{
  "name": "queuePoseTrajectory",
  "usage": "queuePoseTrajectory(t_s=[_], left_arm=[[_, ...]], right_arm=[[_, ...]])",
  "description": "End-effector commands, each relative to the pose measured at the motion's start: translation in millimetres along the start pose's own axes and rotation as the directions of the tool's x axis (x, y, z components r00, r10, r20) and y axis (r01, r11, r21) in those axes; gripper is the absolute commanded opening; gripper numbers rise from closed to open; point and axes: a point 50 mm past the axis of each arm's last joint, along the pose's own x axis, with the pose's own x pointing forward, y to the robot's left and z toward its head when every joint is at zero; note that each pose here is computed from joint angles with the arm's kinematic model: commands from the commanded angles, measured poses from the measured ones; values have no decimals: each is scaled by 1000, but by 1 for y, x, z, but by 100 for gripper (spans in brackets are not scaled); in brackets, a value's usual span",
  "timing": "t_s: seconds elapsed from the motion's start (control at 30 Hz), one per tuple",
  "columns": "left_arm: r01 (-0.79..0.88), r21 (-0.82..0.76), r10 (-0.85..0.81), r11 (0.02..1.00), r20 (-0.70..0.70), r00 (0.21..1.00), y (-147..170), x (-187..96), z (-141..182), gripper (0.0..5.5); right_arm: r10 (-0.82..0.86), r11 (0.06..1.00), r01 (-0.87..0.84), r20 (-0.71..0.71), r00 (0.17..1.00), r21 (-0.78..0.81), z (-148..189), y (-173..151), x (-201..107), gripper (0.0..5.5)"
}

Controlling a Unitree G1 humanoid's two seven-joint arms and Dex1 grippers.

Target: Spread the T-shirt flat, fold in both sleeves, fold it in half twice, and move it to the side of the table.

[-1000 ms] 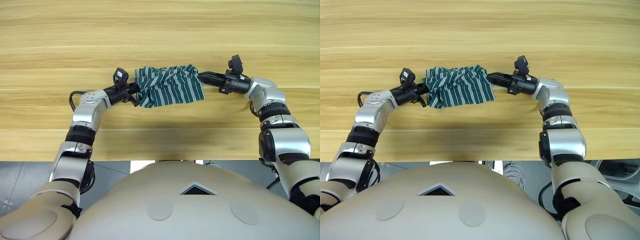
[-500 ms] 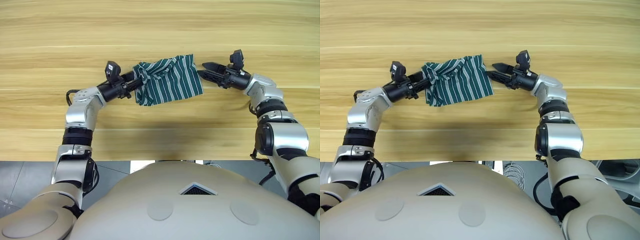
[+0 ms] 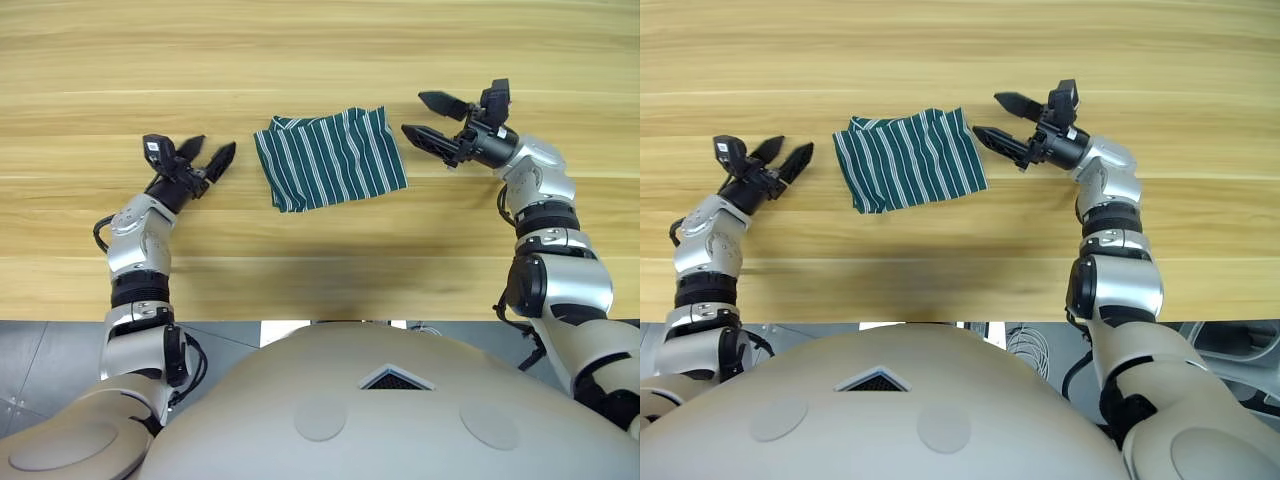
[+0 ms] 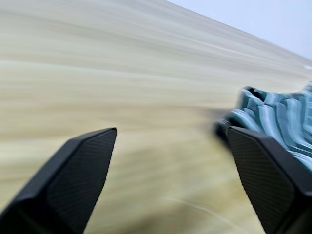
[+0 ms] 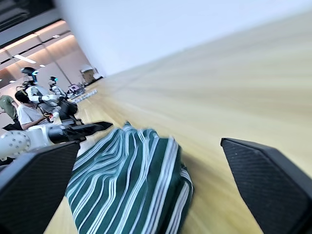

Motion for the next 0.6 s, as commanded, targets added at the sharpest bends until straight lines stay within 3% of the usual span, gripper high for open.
queuePoseTrajectory(t_s=[0.03,0.13,0.3,0.6], left_arm=[[-88,73,62,993,308,949,-22,-4,22,405],[-218,130,117,967,533,838,-40,-9,40,350],[-341,222,110,914,673,732,-64,-8,51,278],[-377,220,140,900,671,728,-73,-4,43,257]], right_arm=[[68,981,-62,29,997,-186,10,26,10,503],[106,952,-100,5,994,-288,13,45,31,440],[107,920,-137,-101,989,-368,7,61,70,348],[-28,908,-67,-220,975,-413,-7,60,98,193]])
